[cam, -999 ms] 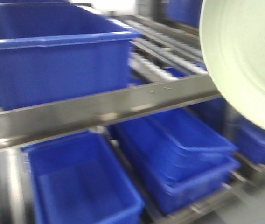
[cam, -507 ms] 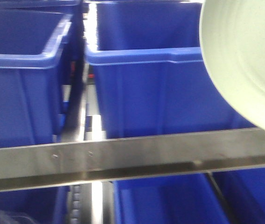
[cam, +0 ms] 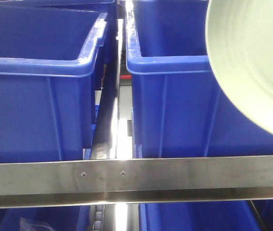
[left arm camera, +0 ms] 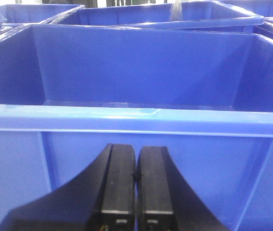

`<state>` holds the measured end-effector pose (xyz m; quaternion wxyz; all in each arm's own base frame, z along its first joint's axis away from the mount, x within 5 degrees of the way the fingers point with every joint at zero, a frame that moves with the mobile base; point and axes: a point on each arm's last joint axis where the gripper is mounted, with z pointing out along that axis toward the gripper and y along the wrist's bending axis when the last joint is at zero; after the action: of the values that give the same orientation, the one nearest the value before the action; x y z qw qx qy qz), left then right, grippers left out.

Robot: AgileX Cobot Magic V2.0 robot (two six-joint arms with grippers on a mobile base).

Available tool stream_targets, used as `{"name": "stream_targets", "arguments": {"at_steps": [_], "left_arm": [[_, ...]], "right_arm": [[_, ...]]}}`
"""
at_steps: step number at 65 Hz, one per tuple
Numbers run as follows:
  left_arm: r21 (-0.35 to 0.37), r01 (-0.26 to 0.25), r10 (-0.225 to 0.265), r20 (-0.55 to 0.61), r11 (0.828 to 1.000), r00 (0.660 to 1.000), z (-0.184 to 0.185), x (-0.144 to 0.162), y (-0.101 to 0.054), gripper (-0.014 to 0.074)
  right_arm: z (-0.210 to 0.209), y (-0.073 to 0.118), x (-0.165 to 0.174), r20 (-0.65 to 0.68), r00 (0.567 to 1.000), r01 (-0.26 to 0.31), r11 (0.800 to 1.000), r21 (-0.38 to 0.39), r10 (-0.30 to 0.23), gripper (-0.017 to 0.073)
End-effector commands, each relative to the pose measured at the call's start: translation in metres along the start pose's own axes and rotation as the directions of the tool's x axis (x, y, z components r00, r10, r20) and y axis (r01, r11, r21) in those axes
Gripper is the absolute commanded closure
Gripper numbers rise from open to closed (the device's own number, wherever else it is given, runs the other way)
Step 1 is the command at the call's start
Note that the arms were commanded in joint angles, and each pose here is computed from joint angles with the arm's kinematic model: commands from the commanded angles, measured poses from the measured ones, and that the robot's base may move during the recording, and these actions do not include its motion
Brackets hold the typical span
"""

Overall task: Place green plate on second shelf with right arm
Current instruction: 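Approach the shelf and position the plate above a blue bin, then lower the plate into the blue bin and open the right gripper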

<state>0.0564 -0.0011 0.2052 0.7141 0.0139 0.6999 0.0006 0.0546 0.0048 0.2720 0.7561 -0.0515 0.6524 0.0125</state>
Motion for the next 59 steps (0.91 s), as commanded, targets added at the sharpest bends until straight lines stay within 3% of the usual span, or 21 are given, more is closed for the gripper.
{"name": "stream_targets", "arguments": {"at_steps": [1, 33, 38, 44, 50, 59], "left_arm": [[0.007, 0.001, -0.001, 0.058, 1.0, 0.998, 0.0, 0.006, -0.001, 0.0463], [0.007, 0.001, -0.001, 0.058, 1.0, 0.998, 0.0, 0.006, -0.001, 0.0463], [0.007, 0.001, -0.001, 0.058, 1.0, 0.998, 0.0, 0.006, -0.001, 0.0463], [0.007, 0.001, -0.001, 0.058, 1.0, 0.998, 0.0, 0.006, -0.001, 0.0463], [0.007, 0.001, -0.001, 0.058, 1.0, 0.998, 0.0, 0.006, -0.001, 0.0463], [0.007, 0.001, -0.001, 0.058, 1.0, 0.998, 0.0, 0.006, -0.001, 0.0463]], "right_arm": [[0.0, 0.001, -0.02, 0.126, 0.992, -0.012, 1.0, -0.013, 0.013, 0.0506], [0.0, 0.001, -0.025, 0.181, 0.983, -0.01, 1.0, -0.022, 0.014, 0.0506], [-0.002, 0.002, -0.031, 0.245, 0.969, -0.008, 0.999, -0.031, 0.016, 0.0506], [-0.007, 0.003, -0.048, 0.392, 0.919, -0.007, 0.999, -0.053, 0.027, 0.0506], [-0.007, 0.002, -0.061, 0.45, 0.889, -0.059, 0.996, -0.065, 0.082, 0.0506], [0.014, -0.001, -0.07, 0.398, 0.904, -0.139, 0.988, -0.068, 0.154, 0.0506]]}}
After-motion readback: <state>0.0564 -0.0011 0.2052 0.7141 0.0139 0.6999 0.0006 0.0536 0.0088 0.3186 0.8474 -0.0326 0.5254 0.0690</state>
